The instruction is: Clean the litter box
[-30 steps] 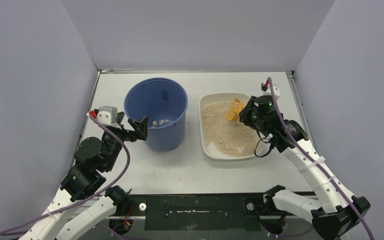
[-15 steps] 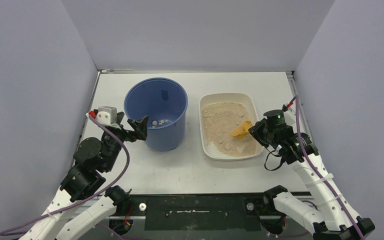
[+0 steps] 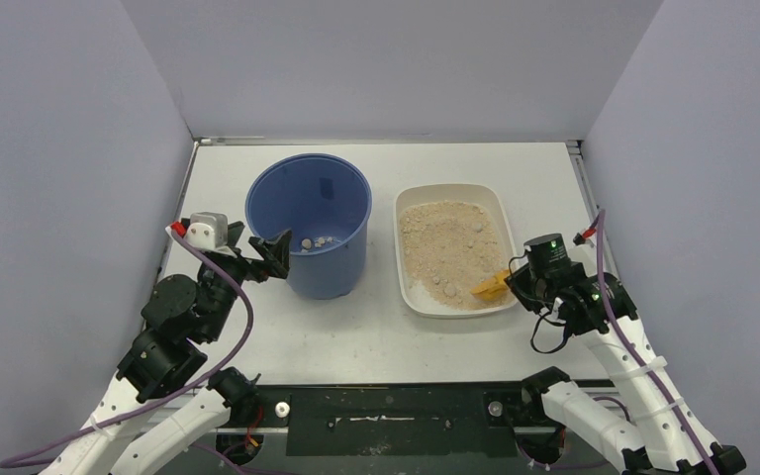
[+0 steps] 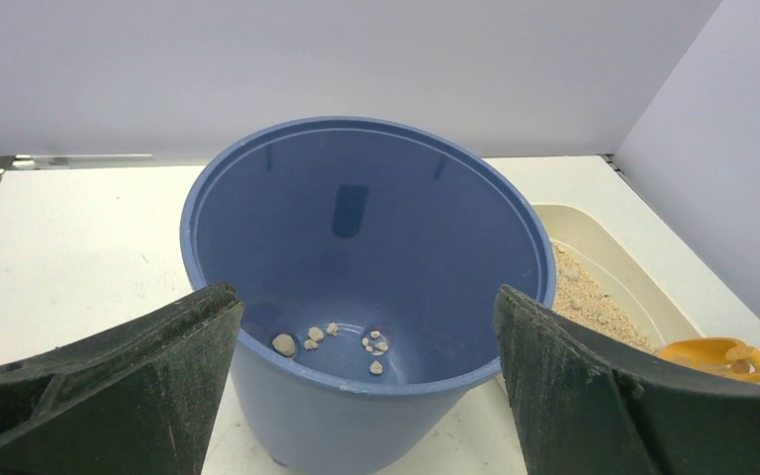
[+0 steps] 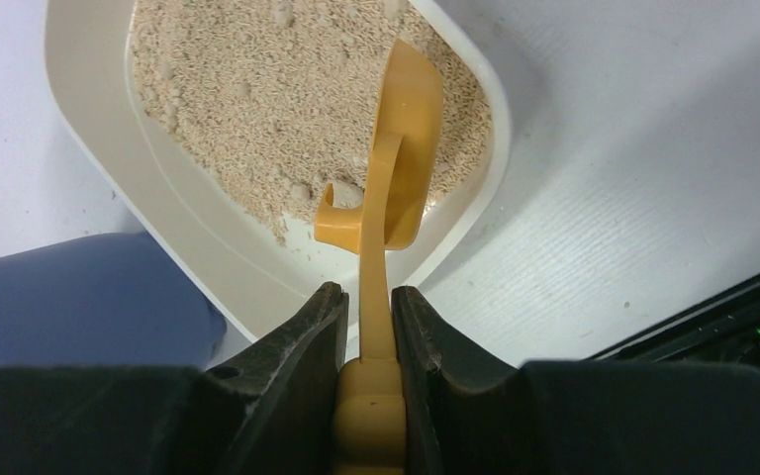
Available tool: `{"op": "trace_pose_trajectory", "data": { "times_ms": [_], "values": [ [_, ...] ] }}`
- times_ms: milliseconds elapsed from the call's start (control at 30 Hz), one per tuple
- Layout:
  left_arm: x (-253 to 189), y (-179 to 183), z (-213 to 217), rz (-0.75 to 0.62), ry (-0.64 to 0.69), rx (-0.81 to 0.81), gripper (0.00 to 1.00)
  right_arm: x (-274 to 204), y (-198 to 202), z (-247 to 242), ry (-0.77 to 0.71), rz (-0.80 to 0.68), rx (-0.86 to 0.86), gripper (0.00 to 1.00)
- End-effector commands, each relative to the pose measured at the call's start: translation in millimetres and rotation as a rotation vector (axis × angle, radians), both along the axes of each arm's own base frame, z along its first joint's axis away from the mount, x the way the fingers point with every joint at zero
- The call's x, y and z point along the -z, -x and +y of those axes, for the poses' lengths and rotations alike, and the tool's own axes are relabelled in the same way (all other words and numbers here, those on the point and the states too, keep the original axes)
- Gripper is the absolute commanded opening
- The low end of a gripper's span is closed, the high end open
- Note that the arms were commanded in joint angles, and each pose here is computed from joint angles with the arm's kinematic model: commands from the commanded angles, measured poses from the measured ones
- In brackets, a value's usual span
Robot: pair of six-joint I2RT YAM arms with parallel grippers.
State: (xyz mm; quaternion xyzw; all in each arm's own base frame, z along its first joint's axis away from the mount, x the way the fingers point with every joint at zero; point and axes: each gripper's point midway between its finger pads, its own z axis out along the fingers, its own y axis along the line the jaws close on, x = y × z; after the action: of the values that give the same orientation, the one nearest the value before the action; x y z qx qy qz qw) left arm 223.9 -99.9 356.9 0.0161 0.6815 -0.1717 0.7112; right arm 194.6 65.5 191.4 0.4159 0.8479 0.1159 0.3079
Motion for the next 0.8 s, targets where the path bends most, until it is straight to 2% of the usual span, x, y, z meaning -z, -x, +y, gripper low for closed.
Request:
{"op": "trace_pose_trajectory", "data": {
  "times_ms": [0,267,767],
  "values": [
    [-16.2,2.7,0.2,-0.047,0.051,0.011,0.97,-4.6,5.9,-11.2,0.007,0.013,0.083,0.00],
    [-19.2,5.8,2.5,-0.058,0.061,0.012,0.97,6.0,9.8,-14.5,0.005,0.065,0.146,0.00],
    [-18.2,5.8,0.9,-0.056,0.065,0.018,0.97,34.5,-28.4,-13.0,0.027,0.042,0.214,0.00]
  ]
}}
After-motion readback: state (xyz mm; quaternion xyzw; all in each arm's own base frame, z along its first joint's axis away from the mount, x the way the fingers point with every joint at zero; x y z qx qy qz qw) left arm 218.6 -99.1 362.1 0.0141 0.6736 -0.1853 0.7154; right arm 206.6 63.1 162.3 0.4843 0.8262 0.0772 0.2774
